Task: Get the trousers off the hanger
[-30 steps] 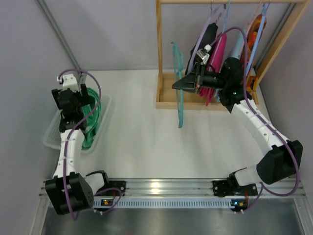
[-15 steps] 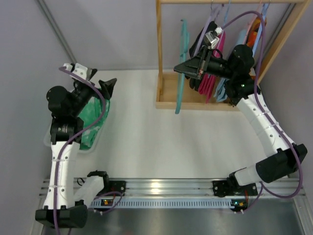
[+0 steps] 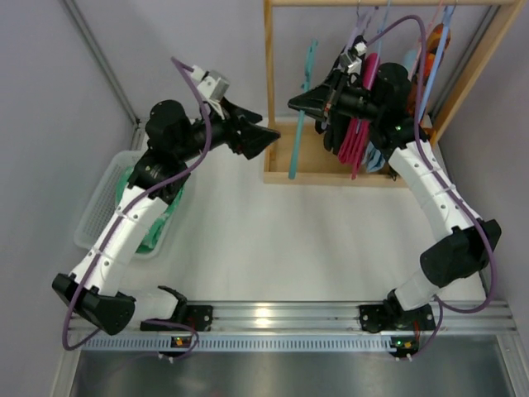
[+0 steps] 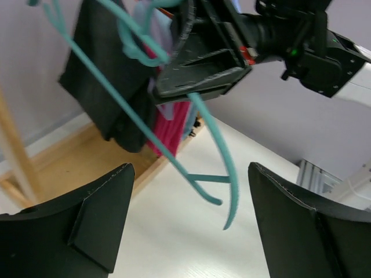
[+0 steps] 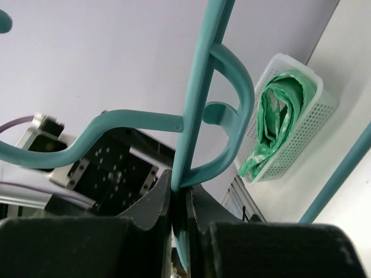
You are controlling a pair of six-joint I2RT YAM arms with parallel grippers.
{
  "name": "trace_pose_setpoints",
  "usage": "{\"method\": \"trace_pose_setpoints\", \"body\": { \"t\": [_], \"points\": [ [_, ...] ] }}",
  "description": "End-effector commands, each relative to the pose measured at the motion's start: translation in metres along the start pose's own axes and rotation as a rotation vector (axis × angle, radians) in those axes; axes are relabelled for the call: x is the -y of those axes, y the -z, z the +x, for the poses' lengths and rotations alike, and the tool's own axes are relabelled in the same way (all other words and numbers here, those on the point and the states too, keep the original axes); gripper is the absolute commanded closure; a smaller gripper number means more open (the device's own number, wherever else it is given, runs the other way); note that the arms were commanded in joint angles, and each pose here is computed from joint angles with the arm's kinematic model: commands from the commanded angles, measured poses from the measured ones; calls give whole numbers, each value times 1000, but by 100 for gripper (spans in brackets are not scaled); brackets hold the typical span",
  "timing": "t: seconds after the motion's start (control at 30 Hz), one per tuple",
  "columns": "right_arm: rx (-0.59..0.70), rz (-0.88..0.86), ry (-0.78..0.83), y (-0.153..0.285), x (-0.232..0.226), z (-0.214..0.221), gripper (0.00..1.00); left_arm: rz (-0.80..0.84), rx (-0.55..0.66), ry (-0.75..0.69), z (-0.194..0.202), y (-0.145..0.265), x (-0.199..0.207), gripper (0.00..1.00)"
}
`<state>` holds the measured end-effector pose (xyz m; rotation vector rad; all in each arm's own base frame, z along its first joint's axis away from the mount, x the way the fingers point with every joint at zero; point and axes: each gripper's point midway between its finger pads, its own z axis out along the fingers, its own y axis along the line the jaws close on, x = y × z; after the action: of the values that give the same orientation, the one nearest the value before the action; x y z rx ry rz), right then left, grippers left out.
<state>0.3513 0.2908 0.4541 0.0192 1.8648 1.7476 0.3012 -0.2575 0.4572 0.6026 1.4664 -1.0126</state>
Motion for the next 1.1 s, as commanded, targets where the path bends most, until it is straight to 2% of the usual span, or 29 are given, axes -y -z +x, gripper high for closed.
{"method": "trace_pose_setpoints", "body": {
  "t": [0.0, 0.17, 0.37, 0.43, 0.5, 0.53, 0.63, 0.67, 0.73, 0.77, 0.8, 0.9, 1.0, 1.03, 1.07],
  "points": [
    [44, -54, 62, 5, -35, -9, 100, 58, 36, 11, -13, -20, 32, 15],
    [45, -46, 64, 7, -36, -5, 100, 10, 18, 28, 5, -47, 40, 14],
    [44, -59, 67, 9, -44, -1, 100, -90, -8, -51, 24, -63, 40, 22],
    [42, -63, 64, 10, -48, 1, 100, -141, -16, -47, 29, -65, 31, 32],
    [43, -61, 62, 10, -46, 1, 100, -156, -16, -37, 28, -66, 29, 39],
    [41, -64, 62, 10, -48, 2, 100, -159, -15, -33, 27, -66, 29, 47],
    [40, -66, 63, 10, -49, 3, 100, -156, -4, -18, 23, -63, 32, 59],
    [43, -69, 67, 11, -51, 3, 100, -156, -3, -7, 23, -63, 32, 69],
    [43, -70, 67, 12, -52, 4, 100, -157, 3, 9, 21, -62, 33, 81],
    [44, -68, 66, 12, -51, 4, 100, -165, 5, 38, 22, -62, 33, 94],
    [45, -67, 65, 12, -51, 4, 100, -162, 6, 47, 21, -62, 34, 99],
    [45, -65, 67, 14, -51, 6, 99, -162, 12, 77, 20, -63, 35, 100],
    [47, -70, 90, 18, -52, 8, 79, -181, 34, 114, 14, -56, 35, 100],
    [54, -74, 97, 20, -55, 9, 60, -184, 40, 127, 12, -56, 34, 100],
    [52, -73, 98, 21, -54, 10, 52, -191, 45, 128, 10, -55, 33, 100]
  ]
}}
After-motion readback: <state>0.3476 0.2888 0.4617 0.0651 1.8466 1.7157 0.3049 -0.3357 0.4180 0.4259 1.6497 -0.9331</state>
